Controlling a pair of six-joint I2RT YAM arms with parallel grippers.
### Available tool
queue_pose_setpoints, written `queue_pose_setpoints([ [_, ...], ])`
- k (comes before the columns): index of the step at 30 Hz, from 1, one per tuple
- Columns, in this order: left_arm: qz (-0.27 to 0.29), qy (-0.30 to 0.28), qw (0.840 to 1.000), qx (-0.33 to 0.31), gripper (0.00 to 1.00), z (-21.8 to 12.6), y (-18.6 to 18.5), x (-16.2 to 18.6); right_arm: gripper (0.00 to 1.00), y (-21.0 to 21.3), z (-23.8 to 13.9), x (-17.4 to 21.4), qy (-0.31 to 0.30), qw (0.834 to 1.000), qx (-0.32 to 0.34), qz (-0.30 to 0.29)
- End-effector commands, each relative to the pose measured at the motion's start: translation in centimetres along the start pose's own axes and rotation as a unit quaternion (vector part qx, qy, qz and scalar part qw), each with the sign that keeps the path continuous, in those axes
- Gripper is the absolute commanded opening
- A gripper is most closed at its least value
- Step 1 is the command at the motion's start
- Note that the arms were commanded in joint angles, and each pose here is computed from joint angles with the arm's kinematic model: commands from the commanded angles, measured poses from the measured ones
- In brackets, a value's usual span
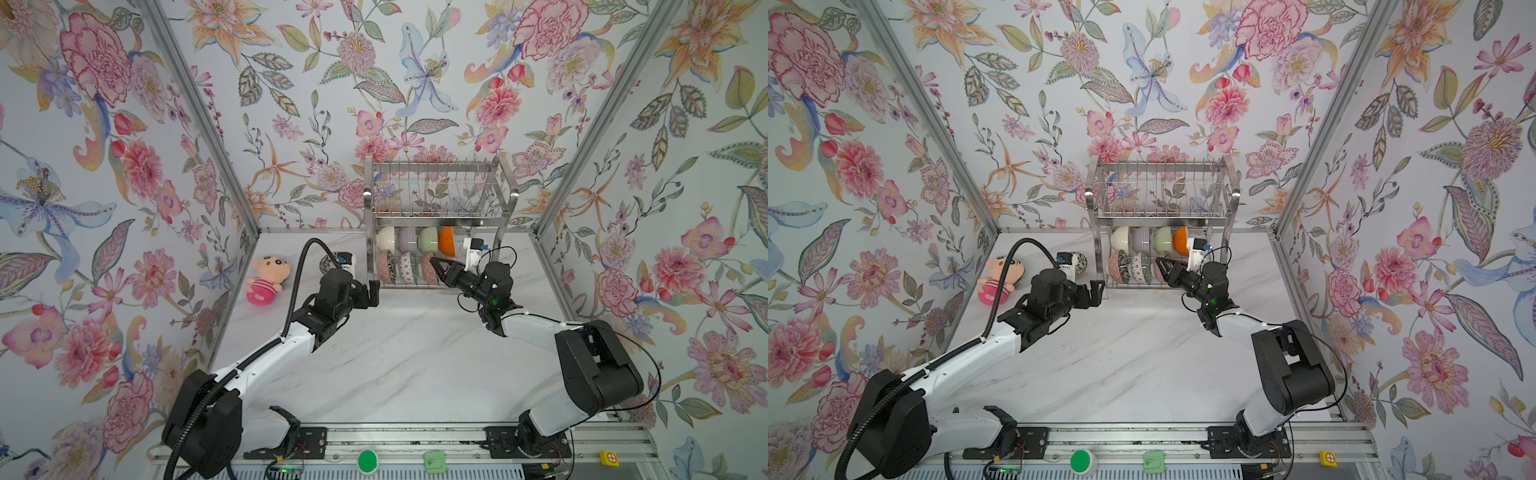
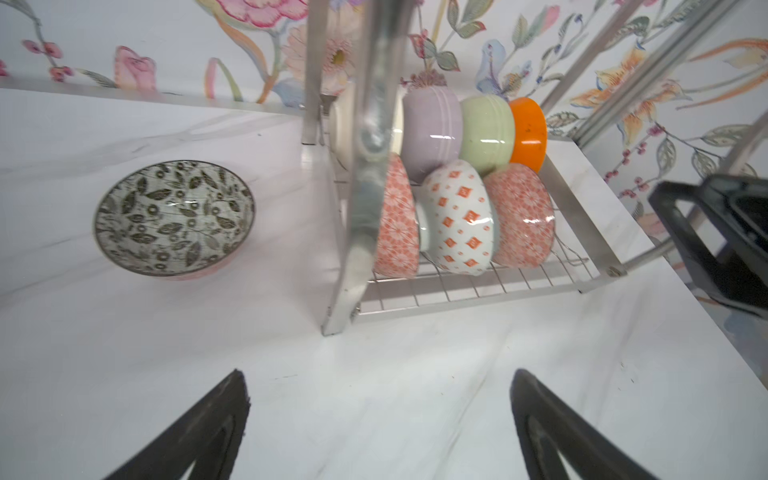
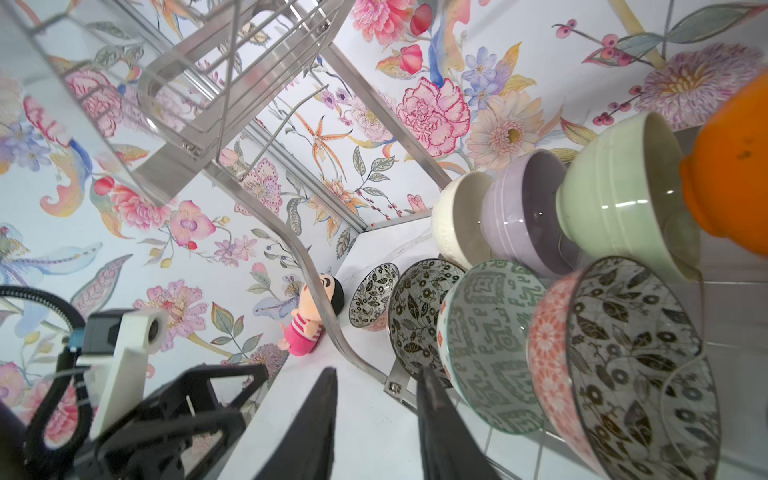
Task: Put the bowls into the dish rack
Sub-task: 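Open and withdraw the right gripper while the left gripper reaches toward the last bowl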
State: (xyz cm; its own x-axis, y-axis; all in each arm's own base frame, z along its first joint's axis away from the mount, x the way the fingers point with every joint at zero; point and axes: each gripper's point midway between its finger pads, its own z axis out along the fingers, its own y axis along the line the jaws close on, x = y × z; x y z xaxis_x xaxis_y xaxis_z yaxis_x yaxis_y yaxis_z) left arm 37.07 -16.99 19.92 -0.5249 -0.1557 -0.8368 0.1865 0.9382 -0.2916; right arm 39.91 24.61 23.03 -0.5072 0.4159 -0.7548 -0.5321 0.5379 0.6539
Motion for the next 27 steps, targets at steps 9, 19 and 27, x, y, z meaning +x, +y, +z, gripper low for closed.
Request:
queue_pose_setpoints([
  [9,-0.128,0.007,0.986,-0.105,0.99,2.2,11.2,0.9,0.99,4.3,2.7,6.5,0.078,0.989,0.030,-0.123],
  [19,-0.176,0.009,0.972,-0.157,0.99,5.5,15.9,0.6,0.99,9.9,4.6,11.5,0.120,0.953,0.051,-0.272],
  [27,-0.211,0.014,0.966,-0.150,0.97,8.8,18.0,1.1,0.99,11.9,5.2,13.0,0.127,0.934,0.060,-0.329],
])
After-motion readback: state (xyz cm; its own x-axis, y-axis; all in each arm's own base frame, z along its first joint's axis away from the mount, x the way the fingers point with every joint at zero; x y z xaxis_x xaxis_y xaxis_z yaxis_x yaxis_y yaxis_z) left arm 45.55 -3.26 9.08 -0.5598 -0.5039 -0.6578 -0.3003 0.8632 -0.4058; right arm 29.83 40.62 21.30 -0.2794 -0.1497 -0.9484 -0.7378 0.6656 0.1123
